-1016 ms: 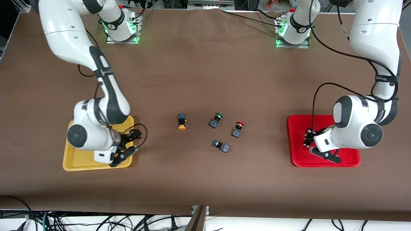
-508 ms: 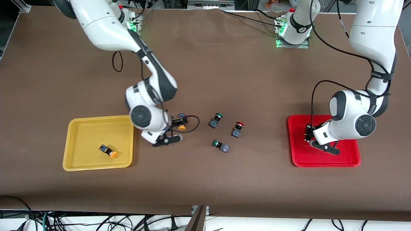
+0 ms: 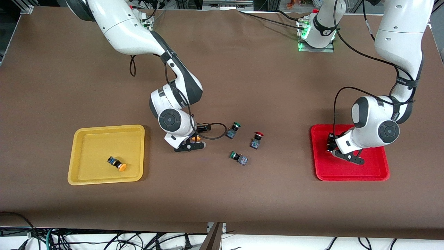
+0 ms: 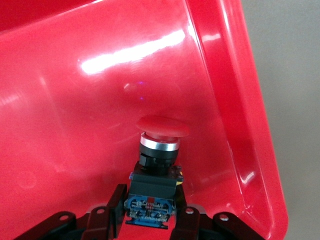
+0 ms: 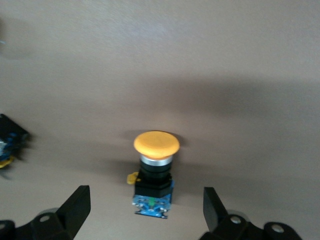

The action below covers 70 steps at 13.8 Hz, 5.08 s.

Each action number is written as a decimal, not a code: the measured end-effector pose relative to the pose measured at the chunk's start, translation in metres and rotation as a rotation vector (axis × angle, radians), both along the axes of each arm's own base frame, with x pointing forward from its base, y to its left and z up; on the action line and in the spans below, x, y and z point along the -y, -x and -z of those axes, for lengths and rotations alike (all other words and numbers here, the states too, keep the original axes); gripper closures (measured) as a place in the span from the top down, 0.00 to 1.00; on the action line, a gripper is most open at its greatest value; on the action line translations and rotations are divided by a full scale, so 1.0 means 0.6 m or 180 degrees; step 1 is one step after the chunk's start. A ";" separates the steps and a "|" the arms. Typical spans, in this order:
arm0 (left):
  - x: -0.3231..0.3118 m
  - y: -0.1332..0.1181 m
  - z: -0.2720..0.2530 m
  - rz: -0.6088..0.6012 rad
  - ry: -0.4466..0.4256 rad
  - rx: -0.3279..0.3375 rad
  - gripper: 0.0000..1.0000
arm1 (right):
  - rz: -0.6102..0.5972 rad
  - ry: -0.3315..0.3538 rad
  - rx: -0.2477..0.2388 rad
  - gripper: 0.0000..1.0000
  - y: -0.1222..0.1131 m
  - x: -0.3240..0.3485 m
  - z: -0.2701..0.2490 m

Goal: Place red and yellow buttons in trays

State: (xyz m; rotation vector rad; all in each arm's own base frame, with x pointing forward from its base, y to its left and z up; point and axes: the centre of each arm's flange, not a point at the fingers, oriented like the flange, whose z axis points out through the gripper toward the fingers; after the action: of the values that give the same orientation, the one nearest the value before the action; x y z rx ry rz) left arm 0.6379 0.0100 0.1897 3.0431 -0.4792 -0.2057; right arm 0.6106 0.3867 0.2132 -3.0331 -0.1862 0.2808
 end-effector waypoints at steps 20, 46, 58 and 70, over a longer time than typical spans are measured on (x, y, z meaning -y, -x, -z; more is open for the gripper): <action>0.449 0.000 -0.127 0.0113 0.0249 0.0451 1.00 | -0.0055 0.0022 -0.0020 0.42 0.015 0.017 0.043; 0.614 0.046 0.000 0.0489 -0.0075 0.0556 0.41 | -0.0994 -0.0195 0.0103 1.00 -0.158 0.459 -0.069; 0.279 -0.089 -0.194 0.0116 -0.0307 0.0479 0.41 | -0.0510 0.0169 0.0370 1.00 0.051 0.386 -0.542; -0.121 -0.042 -0.076 0.0348 -0.0005 0.0226 0.41 | -0.0554 0.0324 0.0395 1.00 0.091 0.467 -0.573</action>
State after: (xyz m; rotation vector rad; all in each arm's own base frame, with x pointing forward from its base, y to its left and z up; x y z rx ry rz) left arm 0.6633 0.0828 0.2354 3.0366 -0.6513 -0.1028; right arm 0.5561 0.1064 0.5570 -3.1410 -0.4604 0.1171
